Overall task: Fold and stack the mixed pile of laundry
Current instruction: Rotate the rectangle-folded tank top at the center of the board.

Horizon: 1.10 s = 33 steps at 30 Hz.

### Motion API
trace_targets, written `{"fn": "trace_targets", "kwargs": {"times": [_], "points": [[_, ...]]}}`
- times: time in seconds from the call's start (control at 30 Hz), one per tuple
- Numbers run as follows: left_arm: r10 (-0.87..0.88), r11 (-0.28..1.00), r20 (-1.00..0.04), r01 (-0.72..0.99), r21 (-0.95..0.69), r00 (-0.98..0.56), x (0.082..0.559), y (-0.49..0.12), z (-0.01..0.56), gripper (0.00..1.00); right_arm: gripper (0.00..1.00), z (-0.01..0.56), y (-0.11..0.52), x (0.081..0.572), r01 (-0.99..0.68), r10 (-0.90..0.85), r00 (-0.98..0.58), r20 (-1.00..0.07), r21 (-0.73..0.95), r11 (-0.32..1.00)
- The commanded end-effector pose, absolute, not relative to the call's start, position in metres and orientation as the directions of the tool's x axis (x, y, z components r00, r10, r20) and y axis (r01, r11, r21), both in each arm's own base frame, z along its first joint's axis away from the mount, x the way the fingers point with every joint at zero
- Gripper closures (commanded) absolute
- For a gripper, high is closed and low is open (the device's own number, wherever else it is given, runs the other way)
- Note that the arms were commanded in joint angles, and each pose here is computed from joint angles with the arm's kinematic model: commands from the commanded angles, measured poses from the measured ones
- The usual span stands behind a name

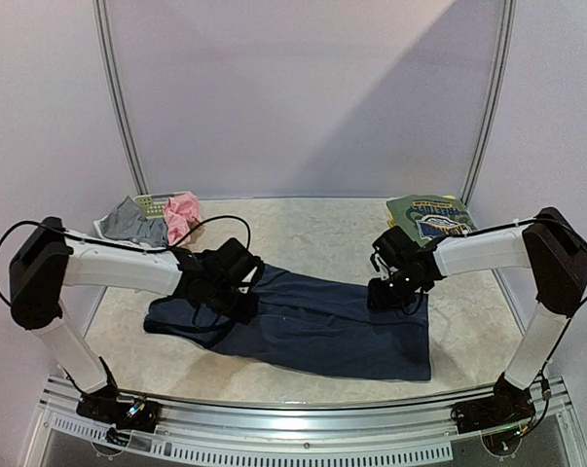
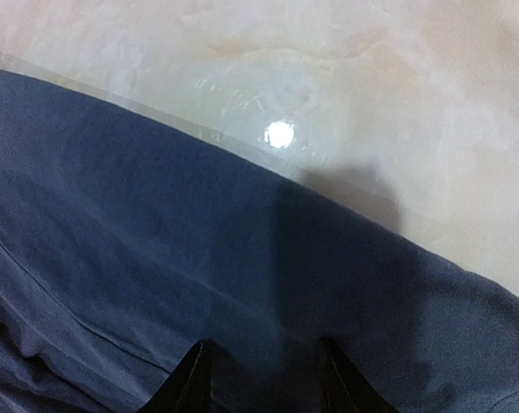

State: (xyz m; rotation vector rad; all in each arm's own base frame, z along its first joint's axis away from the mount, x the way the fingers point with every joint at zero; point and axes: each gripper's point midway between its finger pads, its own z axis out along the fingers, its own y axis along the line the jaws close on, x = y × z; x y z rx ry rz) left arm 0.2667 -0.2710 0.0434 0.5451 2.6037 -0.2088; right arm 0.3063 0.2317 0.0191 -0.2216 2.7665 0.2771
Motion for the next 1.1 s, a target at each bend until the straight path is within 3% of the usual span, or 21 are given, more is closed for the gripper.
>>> {"fn": "trace_targets", "kwargs": {"times": [0.0,0.4,0.73,1.07], "points": [[0.372,0.897,-0.412,0.437,-0.073,-0.832,0.260,-0.283,0.013,0.66,0.57,0.000,0.216,0.295,-0.138,-0.094,-0.947,-0.309,0.125,0.983],[0.417,0.906,-0.348,0.414,0.086,-0.840,0.285,-0.262,-0.023,0.71,0.58,-0.009,0.200,0.269,-0.091,-0.058,-0.966,-0.252,0.120,0.989],[0.403,0.914,-0.365,0.383,0.129,-0.839,0.351,-0.249,-0.011,0.73,0.58,-0.016,0.201,0.224,-0.094,-0.065,-0.982,-0.178,0.164,0.982],[0.394,0.919,-0.379,0.362,0.156,-0.837,0.392,-0.239,0.004,0.73,0.56,0.019,0.287,0.170,-0.361,-0.317,-0.929,-0.190,0.275,0.891]]}}
